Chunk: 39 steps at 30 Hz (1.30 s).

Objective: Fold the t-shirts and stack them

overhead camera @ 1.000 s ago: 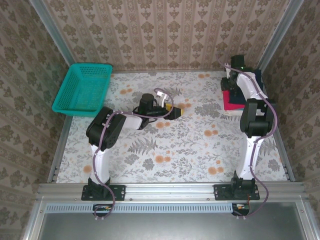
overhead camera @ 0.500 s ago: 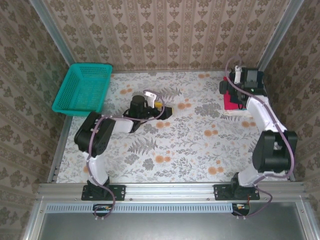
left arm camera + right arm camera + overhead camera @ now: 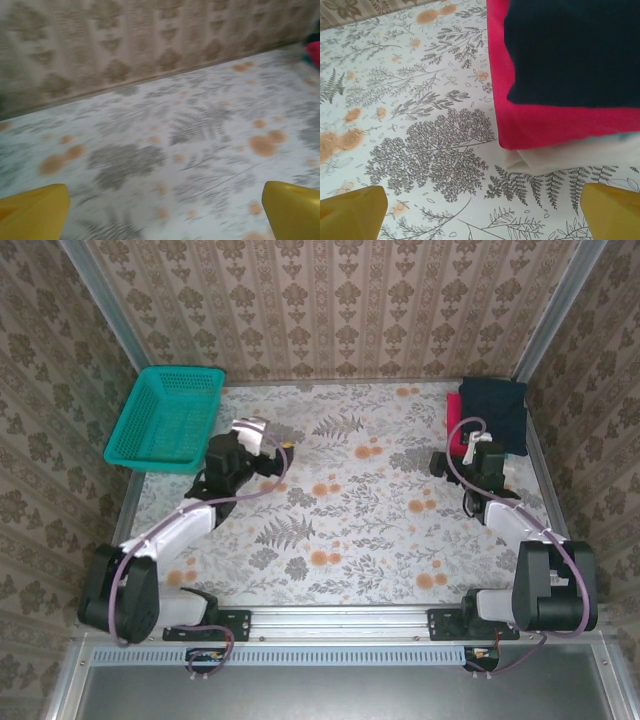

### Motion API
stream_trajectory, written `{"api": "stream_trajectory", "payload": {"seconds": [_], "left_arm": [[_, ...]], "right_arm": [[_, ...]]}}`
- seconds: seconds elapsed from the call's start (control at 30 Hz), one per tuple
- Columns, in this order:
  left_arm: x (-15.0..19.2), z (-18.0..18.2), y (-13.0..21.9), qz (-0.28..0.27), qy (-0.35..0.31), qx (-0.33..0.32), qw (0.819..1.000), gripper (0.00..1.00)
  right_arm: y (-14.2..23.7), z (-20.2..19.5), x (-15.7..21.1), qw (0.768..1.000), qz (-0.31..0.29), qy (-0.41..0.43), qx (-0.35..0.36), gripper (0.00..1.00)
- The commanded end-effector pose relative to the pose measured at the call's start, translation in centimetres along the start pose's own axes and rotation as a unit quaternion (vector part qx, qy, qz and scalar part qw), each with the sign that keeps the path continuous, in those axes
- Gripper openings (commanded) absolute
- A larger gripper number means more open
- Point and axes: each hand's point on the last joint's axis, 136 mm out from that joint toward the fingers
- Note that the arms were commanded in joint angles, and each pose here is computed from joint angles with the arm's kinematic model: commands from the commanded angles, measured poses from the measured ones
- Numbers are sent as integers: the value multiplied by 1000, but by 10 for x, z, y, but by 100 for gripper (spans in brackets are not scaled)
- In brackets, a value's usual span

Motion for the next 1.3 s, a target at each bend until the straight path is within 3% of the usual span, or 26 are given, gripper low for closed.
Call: {"api": "stream_trajectory", "payload": {"seconds": [0.0, 0.17, 0.23, 0.37, 0.87, 1.27], "left_arm": [[24, 55, 27, 33, -46, -136, 989, 100], [41, 109, 53, 16, -21, -203, 979, 100], [46, 124, 55, 4, 7, -201, 980, 100], [55, 142, 45, -11, 33, -180, 983, 100], [83, 179, 10, -10, 42, -195, 980, 100], [83, 179, 10, -13, 32, -211, 977, 100]], "right_arm": [[2, -10, -20, 995, -79, 10, 55, 100], [-3, -14, -11, 993, -91, 16, 71, 100], [-2, -15, -14, 990, -117, 19, 78, 100], [-12, -10, -6, 992, -102, 31, 72, 100], [-23, 8, 2, 991, -111, 58, 35, 100], [-24, 9, 2, 991, -111, 59, 34, 100]]}}
Point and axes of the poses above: each hand's point on the last joint's axis, 136 mm out from that joint toward the fingers, its own y axis back along the fingers, its own z axis along the line the jaws close on, x = y × z, and after that the axes turned 15 degrees about y, right-handed
